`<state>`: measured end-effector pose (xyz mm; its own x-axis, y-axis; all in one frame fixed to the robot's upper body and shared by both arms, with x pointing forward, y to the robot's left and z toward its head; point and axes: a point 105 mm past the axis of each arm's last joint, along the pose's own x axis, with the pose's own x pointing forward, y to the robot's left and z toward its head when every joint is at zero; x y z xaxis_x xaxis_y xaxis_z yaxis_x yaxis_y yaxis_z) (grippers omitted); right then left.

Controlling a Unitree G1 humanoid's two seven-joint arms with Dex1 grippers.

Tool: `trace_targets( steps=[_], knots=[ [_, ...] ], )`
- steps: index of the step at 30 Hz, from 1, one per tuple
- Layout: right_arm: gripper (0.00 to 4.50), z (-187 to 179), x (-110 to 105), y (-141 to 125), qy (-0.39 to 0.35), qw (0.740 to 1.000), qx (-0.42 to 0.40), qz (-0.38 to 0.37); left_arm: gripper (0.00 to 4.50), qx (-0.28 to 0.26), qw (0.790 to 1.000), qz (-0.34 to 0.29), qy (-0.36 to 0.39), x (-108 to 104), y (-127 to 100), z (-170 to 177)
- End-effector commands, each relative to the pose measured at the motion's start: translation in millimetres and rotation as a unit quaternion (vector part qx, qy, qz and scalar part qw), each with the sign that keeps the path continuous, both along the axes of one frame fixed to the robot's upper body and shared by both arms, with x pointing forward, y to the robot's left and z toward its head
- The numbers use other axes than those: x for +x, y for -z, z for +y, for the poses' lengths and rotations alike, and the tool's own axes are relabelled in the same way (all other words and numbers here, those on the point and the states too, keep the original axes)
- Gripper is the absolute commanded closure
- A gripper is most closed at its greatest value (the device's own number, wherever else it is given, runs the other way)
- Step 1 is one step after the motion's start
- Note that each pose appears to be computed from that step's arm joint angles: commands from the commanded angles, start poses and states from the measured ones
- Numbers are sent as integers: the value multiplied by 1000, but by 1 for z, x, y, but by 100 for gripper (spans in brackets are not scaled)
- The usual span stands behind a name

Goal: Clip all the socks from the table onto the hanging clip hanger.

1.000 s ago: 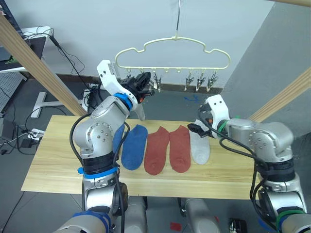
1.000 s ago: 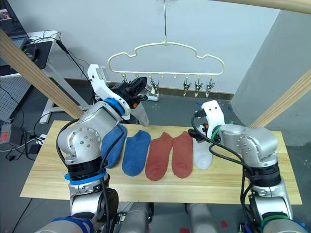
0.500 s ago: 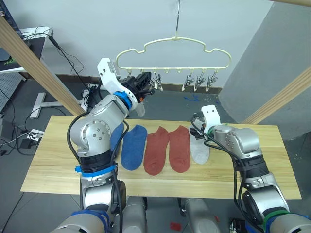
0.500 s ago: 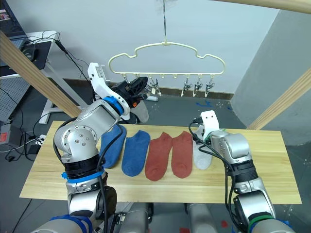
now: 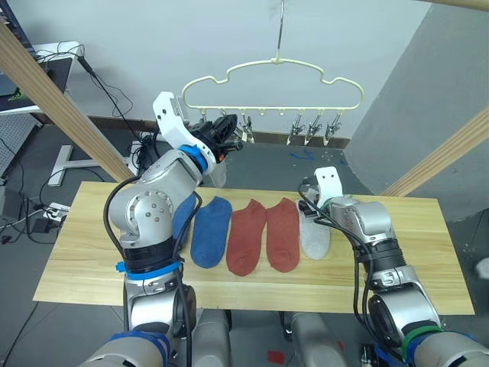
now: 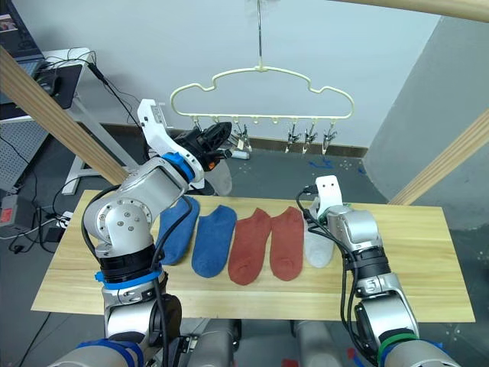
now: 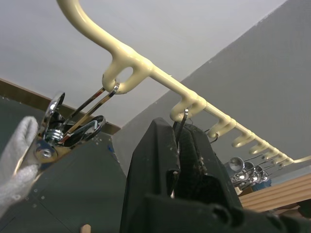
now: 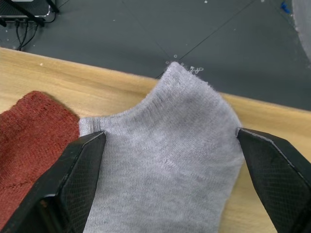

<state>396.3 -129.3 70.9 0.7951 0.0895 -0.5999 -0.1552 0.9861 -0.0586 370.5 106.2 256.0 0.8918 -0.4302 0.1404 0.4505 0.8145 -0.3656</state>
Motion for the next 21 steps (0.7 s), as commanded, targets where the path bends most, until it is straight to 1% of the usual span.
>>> trace_targets(
  steps=[1, 5, 6, 7, 9, 12, 16, 19, 21],
  knots=[
    [0, -4, -2, 1, 7, 1000, -1, 4, 450, -6, 1000, -26, 5, -8, -12, 1],
    [0, -3, -3, 1, 10, 1000, 3, 4, 450, -7, 1000, -25, 5, -8, -13, 2],
    [39, -3, -3, 1, 11, 1000, 4, 4, 450, -7, 1000, -25, 5, -8, -13, 2],
    [62, -4, -3, 1, 13, 1000, 5, 5, 450, -7, 1000, -25, 6, -8, -13, 2],
    [129, -5, -3, 2, 17, 1000, 5, 6, 450, -7, 1000, -25, 7, -8, -13, 2],
    [243, -5, -3, 2, 20, 1000, 7, 8, 450, -7, 1000, -24, 8, -8, -13, 2],
    [379, -5, -4, 2, 21, 1000, 10, 11, 450, -13, 1000, -21, 12, -8, -13, 4],
    [379, -3, -5, 0, 20, 1000, 12, 11, 450, -25, 999, -15, 22, -9, -13, 5],
    [379, -2, -5, -4, 13, 1000, 12, 4, 450, -43, 999, -8, 29, -8, -15, 6]
  ],
)
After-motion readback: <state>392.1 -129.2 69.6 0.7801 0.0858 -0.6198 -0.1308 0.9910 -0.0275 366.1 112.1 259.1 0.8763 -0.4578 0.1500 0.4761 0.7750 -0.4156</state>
